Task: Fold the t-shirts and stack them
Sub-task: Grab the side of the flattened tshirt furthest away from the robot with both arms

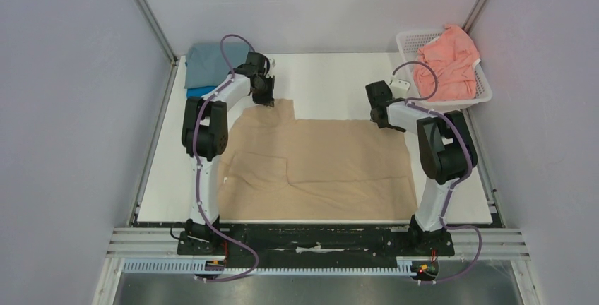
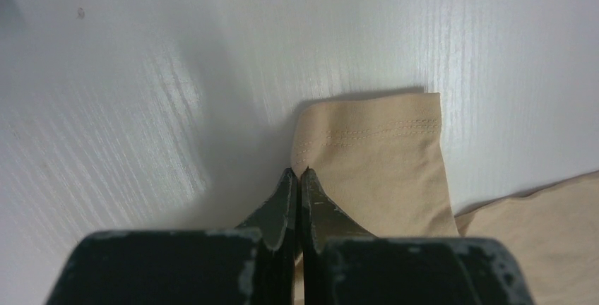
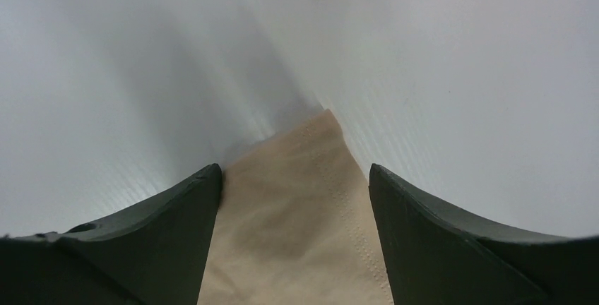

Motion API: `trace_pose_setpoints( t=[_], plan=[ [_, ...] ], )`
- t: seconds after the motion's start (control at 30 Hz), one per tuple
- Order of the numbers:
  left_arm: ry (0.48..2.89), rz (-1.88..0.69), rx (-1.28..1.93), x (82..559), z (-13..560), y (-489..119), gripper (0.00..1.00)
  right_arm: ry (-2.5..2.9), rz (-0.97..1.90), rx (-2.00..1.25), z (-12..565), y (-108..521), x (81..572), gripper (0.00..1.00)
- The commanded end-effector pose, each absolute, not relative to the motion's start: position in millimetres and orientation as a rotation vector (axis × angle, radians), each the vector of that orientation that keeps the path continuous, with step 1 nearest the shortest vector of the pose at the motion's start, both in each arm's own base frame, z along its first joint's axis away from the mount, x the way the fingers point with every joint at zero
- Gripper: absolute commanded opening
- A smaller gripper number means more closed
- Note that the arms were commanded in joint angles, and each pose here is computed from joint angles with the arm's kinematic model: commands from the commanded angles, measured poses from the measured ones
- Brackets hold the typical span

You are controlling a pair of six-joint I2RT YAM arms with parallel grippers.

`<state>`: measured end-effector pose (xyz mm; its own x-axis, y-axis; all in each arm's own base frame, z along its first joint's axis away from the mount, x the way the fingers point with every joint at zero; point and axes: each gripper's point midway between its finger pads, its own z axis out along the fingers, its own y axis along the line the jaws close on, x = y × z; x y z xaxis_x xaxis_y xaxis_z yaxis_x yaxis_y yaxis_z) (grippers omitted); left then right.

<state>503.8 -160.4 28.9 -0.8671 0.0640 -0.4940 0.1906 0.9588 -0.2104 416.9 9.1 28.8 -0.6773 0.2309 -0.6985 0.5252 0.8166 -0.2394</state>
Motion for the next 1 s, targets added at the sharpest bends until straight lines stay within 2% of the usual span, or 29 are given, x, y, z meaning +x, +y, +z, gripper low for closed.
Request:
trace_pose_setpoints(
  t=[0.0,0.23,0.37,0.57,0.97],
  plan=[
    [2.542,-0.329,0.124,511.3,54.4,-157.7,0.02,2.354,-0.655,0.585,21.0,-11.5,384.5,0.75],
    [2.542,-0.331,0.134,509.1,55.1,-157.6,0.02,2.352,-0.623,0.620,12.9,-15.1,383.5,0.52],
    [2.536,-0.326,0.137,511.7,55.0,-157.4,0.02,2.335,-0.588,0.628,11.7,-11.6,392.2,0.26],
    [2.520,-0.311,0.145,521.6,55.0,-156.7,0.02,2.306,-0.530,0.636,12.9,-5.3,411.1,0.01],
    [2.467,-0.346,0.214,566.2,65.0,-167.8,0.02,2.202,-0.426,0.532,54.5,8.7,475.7,0.00]
  ],
)
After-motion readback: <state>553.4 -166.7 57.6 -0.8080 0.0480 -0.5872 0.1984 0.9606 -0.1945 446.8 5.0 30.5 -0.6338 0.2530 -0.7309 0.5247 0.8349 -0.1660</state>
